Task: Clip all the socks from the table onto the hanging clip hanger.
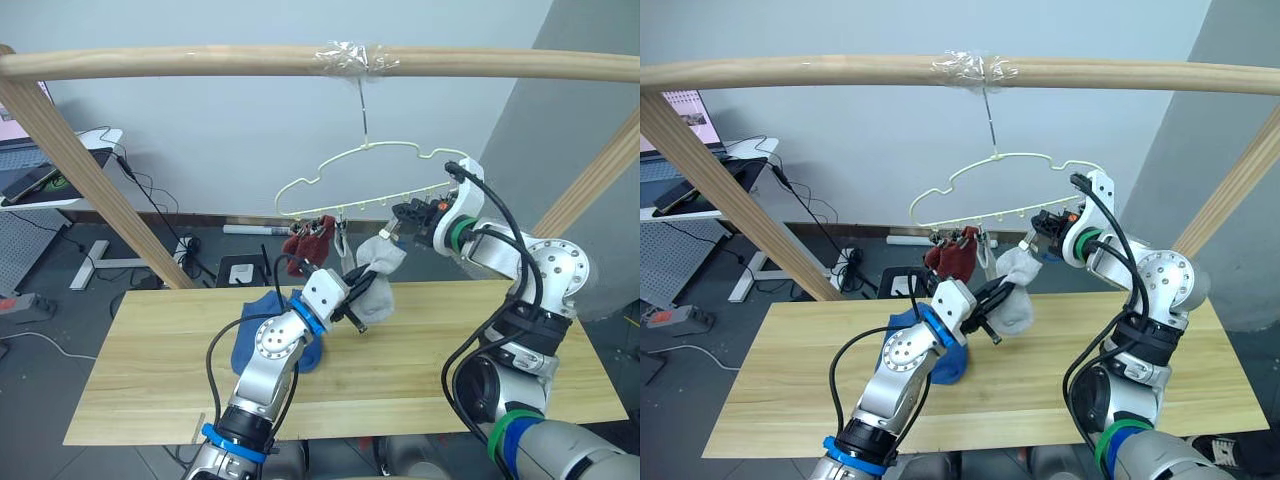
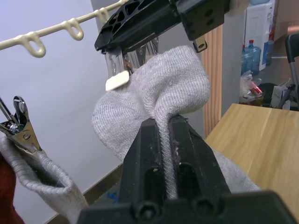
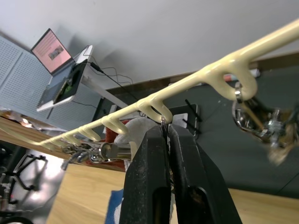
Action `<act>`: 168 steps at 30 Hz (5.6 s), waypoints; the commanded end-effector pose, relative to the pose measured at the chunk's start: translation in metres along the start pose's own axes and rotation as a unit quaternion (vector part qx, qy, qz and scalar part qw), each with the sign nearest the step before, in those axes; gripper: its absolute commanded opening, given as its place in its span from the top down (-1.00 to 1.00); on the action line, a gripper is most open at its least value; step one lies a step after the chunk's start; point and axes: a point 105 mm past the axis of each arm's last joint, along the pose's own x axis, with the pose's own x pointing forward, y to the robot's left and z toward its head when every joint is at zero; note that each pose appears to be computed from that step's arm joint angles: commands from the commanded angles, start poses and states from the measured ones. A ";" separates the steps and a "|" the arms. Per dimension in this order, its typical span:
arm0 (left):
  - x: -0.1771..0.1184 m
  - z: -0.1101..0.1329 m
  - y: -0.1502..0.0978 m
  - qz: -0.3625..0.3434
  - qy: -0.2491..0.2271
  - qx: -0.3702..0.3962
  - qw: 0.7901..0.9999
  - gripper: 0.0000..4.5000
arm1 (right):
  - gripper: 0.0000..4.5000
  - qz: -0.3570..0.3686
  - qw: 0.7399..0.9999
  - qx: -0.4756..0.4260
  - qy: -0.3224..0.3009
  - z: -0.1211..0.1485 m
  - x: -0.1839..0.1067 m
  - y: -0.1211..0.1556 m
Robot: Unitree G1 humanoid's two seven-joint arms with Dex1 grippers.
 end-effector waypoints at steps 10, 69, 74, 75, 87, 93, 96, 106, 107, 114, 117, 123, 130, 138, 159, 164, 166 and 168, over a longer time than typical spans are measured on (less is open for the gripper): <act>0.007 0.019 0.003 0.004 -0.040 0.004 0.999 0.99 | 1.00 -0.025 0.998 0.045 0.019 -0.013 -0.004 -0.008; -0.063 0.072 0.044 0.006 0.027 -0.044 0.999 -1.00 | 0.08 -0.086 0.908 -0.321 -0.255 -0.011 0.003 0.009; -0.063 0.073 0.041 0.007 0.025 -0.042 0.999 -1.00 | 0.08 -0.104 0.907 -0.312 -0.262 -0.003 0.015 0.005; -0.064 0.073 0.041 0.007 0.025 -0.042 0.999 -1.00 | 0.08 -0.108 0.907 -0.311 -0.263 -0.002 0.016 0.003; -0.066 0.072 0.040 0.009 0.029 -0.036 0.999 -1.00 | 0.08 -0.121 0.906 -0.300 -0.274 0.008 0.032 0.006; -0.066 0.071 0.043 0.009 0.029 -0.033 0.999 -1.00 | 0.08 -0.105 0.909 -0.287 -0.283 0.014 0.043 0.017; -0.066 0.071 0.043 0.012 0.030 -0.030 0.999 -1.00 | 0.08 -0.094 0.913 -0.280 -0.282 0.013 0.048 0.023; -0.065 0.069 0.033 0.008 0.034 -0.037 0.999 -1.00 | 0.08 -0.085 0.918 -0.274 -0.273 0.009 0.053 0.024; -0.065 0.069 0.032 0.007 0.034 -0.037 0.999 -1.00 | 0.08 -0.086 0.918 -0.273 -0.273 0.010 0.053 0.024; -0.063 0.071 0.031 0.005 0.034 -0.038 0.999 -1.00 | 0.35 -0.089 0.919 -0.270 -0.274 0.012 0.053 0.020; -0.062 0.072 0.030 0.004 0.031 -0.039 0.999 -1.00 | 0.75 -0.094 0.918 -0.270 -0.275 0.013 0.051 0.018; -0.061 0.064 0.031 0.010 0.047 -0.038 0.998 -1.00 | 0.99 -0.094 0.924 -0.258 -0.266 0.015 0.045 0.010; -0.083 -0.011 0.060 0.105 0.186 -0.053 0.975 -1.00 | 0.99 -0.051 0.943 -0.282 -0.168 0.008 0.033 -0.001; -0.091 -0.101 0.077 0.127 0.319 -0.022 0.939 -1.00 | 0.99 -0.032 0.945 -0.305 -0.113 0.000 0.018 -0.004; -0.095 -0.133 0.042 0.026 0.350 -0.048 0.935 0.73 | 1.00 -0.049 0.954 -0.274 -0.114 0.007 0.013 -0.007; -0.067 -0.101 0.031 0.033 0.258 -0.140 0.955 0.99 | 1.00 -0.034 0.967 -0.242 -0.072 0.004 0.008 -0.010; -0.053 -0.079 0.028 0.028 0.205 -0.169 0.964 0.99 | 1.00 -0.027 0.971 -0.234 -0.034 0.000 0.003 -0.011; -0.043 -0.057 0.023 0.014 0.157 -0.185 0.970 0.99 | 1.00 -0.022 0.975 -0.223 -0.007 0.001 -0.005 -0.012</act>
